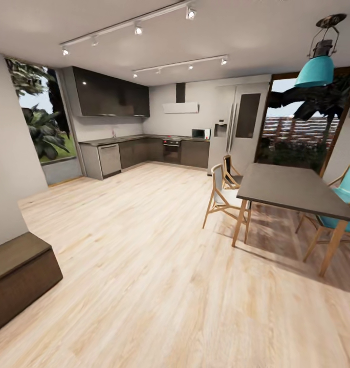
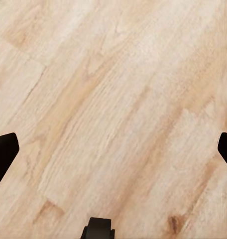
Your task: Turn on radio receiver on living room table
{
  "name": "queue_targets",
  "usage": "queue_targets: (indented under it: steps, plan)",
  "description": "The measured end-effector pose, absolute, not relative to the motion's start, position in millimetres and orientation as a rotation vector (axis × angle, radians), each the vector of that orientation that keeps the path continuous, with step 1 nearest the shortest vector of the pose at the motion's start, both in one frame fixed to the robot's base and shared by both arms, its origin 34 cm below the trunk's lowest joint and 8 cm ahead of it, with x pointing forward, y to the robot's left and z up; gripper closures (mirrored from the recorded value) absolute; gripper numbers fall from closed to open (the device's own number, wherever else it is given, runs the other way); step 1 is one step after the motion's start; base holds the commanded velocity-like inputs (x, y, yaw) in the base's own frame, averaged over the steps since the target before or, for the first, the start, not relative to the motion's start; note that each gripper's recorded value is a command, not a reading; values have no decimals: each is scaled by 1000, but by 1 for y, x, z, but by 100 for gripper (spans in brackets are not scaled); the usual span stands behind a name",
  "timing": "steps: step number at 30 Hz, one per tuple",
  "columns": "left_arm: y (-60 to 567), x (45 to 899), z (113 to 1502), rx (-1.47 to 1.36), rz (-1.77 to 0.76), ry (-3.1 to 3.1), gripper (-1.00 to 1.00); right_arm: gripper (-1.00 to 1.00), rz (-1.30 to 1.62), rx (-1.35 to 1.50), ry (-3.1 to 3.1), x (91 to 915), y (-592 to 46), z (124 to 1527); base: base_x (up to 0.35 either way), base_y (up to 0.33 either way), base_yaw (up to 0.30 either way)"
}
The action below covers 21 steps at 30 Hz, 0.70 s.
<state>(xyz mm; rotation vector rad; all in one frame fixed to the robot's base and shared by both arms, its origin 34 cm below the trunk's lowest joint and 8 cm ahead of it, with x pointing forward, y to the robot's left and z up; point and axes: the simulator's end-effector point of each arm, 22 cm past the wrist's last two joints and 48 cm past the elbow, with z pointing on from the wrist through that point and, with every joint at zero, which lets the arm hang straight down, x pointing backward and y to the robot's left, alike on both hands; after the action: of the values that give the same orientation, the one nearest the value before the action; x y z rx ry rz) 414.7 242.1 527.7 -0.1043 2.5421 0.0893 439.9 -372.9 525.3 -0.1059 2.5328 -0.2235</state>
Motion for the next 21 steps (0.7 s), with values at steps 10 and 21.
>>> queue_targets:
  steps: [10,21]
  plan:
    - [242,415,528,-106,90,2542,-100,-100,-223,-104,2532,440,-373,525,0,0,-277]
    - [245,415,528,-105,95,2542,-100,-100,-223,-102,2532,440,-373,525,0,0,-277]
